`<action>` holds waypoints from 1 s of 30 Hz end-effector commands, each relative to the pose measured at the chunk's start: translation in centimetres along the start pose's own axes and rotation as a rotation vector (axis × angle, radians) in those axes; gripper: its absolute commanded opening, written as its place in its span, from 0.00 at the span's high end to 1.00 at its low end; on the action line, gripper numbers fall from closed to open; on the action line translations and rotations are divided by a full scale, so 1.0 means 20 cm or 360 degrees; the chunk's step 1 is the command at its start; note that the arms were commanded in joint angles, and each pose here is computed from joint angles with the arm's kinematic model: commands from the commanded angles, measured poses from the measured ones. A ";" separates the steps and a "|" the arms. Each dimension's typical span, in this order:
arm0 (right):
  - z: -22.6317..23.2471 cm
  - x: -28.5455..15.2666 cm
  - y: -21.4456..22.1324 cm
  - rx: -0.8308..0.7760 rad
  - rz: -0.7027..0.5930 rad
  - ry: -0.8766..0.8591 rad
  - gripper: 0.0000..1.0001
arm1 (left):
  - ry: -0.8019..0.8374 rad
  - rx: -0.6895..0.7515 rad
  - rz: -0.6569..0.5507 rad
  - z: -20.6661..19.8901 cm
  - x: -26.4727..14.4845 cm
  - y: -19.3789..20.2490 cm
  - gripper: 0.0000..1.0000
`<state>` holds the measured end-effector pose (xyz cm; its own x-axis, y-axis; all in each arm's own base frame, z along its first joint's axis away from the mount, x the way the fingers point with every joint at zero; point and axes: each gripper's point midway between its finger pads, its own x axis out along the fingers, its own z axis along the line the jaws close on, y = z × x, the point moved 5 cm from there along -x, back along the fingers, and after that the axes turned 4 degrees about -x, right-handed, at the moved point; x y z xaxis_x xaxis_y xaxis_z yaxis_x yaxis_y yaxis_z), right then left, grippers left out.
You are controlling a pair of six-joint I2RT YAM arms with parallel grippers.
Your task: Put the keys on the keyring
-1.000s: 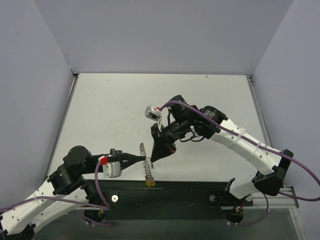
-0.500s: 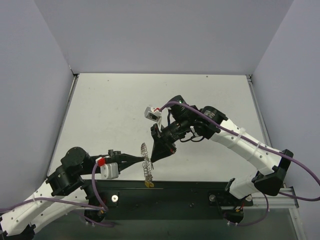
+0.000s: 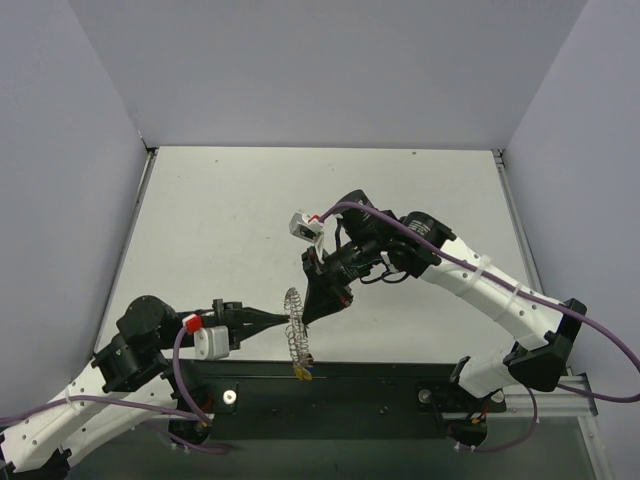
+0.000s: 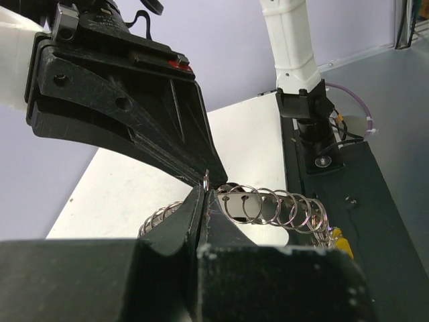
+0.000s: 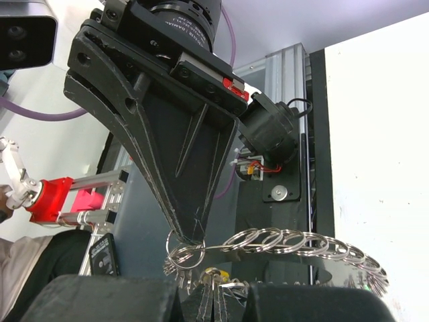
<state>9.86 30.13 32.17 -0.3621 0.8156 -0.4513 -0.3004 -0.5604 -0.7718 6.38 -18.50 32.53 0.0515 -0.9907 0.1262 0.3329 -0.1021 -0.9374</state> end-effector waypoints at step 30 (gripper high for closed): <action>0.07 -0.04 -0.04 -0.0121 -0.0058 -0.0064 1.00 | 0.0000 0.0044 -0.0101 0.02 0.02 -0.08 1.00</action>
<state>9.38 29.74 32.90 -0.3773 0.8211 -0.4282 -0.2743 -0.5407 -0.7952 6.92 -18.88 31.82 0.0737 -0.9926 0.0961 0.3113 -0.0687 -0.9478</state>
